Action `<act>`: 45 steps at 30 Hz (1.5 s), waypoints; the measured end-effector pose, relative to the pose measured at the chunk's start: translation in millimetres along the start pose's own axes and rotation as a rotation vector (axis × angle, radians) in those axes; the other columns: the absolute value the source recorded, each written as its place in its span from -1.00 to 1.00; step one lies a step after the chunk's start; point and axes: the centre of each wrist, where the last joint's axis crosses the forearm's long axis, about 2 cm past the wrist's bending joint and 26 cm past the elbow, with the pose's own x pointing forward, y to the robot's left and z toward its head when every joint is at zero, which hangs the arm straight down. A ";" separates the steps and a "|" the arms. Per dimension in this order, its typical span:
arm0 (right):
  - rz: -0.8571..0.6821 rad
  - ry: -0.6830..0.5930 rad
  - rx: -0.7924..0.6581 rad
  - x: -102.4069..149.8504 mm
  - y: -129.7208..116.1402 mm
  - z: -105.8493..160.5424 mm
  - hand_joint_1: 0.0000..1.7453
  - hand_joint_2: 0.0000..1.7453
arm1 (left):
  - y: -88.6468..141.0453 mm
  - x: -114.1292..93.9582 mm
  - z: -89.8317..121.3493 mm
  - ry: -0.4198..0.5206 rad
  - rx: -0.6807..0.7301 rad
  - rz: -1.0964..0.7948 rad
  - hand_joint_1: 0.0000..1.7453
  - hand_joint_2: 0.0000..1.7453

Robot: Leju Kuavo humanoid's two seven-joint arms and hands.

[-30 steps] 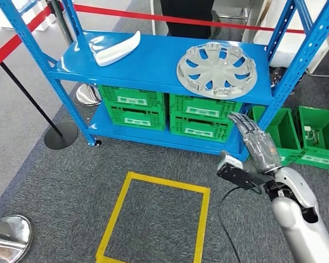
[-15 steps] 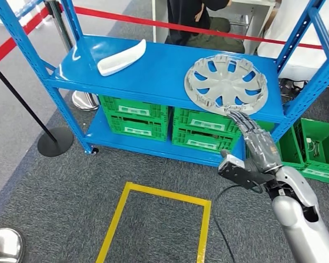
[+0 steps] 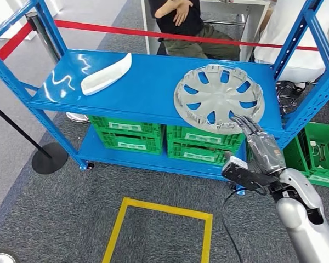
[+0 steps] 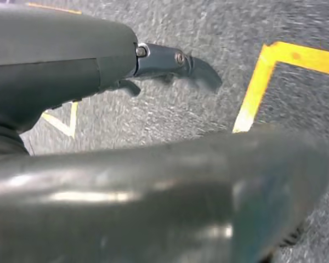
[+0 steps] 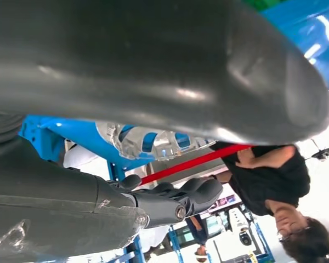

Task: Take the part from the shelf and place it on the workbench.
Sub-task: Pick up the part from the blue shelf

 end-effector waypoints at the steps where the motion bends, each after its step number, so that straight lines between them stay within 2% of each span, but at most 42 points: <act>1: 0.000 0.000 0.000 0.1 0.0 -0.1 -1.00 -1.00 | -0.4 -0.1 0.1 0.000 -0.001 0.000 -1.00 -1.00; 10: 0.000 0.000 0.001 0.1 0.3 0.0 -1.00 -1.00 | 0.4 -5.1 -0.3 0.010 0.001 -0.002 -1.00 -1.00; 34: 0.019 0.006 -0.010 0.3 1.1 0.9 -1.00 -1.00 | -2.1 0.4 0.4 0.000 0.005 0.001 -1.00 -1.00; 38: 0.025 0.008 -0.010 0.6 0.8 0.2 -1.00 1.00 | -2.1 0.6 0.4 0.001 0.008 0.000 -1.00 -1.00; 42: 0.092 0.051 0.001 0.9 -0.3 -3.6 -1.00 1.00 | -4.0 2.6 0.8 0.004 0.006 -0.007 -1.00 -1.00; 45: 0.079 0.053 0.001 0.7 0.3 -5.3 -1.00 1.00 | -5.4 1.5 1.0 0.017 0.010 -0.005 -1.00 -1.00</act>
